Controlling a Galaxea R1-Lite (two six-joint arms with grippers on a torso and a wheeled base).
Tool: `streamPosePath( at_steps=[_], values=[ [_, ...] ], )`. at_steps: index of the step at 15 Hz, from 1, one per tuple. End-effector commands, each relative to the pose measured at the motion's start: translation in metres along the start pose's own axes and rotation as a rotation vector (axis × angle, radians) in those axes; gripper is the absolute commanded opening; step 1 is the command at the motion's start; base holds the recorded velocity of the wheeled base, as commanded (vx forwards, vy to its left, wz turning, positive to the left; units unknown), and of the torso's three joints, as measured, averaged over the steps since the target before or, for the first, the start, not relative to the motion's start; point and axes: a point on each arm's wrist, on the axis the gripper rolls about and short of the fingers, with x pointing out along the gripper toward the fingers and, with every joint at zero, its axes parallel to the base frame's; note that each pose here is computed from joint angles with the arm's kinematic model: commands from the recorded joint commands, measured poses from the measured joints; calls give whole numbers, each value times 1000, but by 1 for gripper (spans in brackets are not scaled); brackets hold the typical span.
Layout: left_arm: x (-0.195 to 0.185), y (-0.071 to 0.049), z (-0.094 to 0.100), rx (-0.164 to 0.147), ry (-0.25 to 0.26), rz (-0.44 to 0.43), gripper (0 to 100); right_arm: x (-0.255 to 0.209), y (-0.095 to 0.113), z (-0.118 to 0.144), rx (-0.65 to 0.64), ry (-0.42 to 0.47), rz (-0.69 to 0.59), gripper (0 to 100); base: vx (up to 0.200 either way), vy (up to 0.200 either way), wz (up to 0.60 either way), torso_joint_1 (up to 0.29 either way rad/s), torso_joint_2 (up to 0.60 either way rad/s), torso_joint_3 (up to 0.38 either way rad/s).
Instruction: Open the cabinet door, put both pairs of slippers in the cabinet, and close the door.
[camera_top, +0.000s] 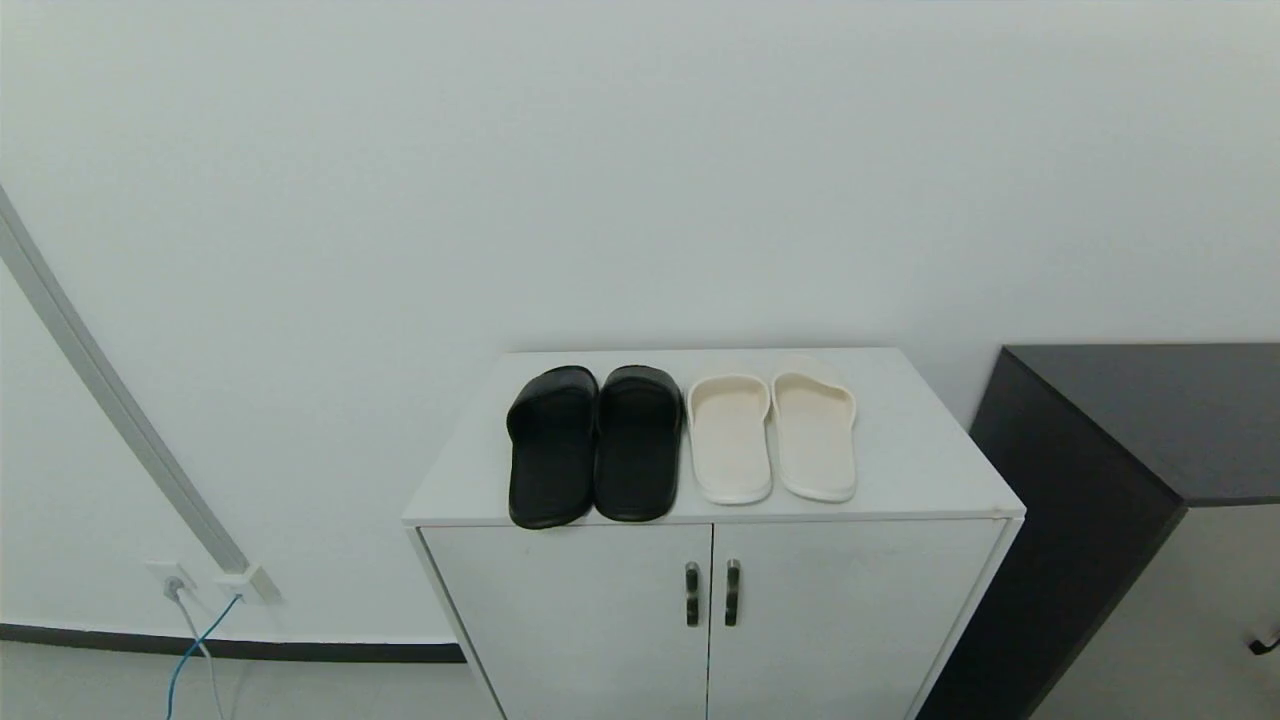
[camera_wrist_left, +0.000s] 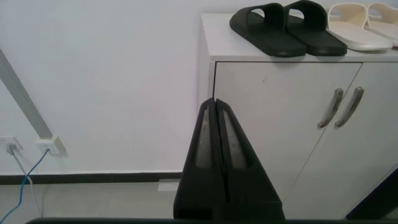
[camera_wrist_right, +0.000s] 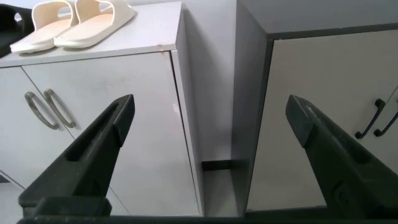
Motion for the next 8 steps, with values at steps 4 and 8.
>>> streamPosePath(
  at_steps=[4,8],
  values=[
    [0,0,0,0,1,0,0,0,0,0,-2,1,1,100,0,0,0,0,0,0],
    [0,0,0,0,1,0,0,0,0,1,-28,9,1,100,0,0,0,0,0,0]
  ],
)
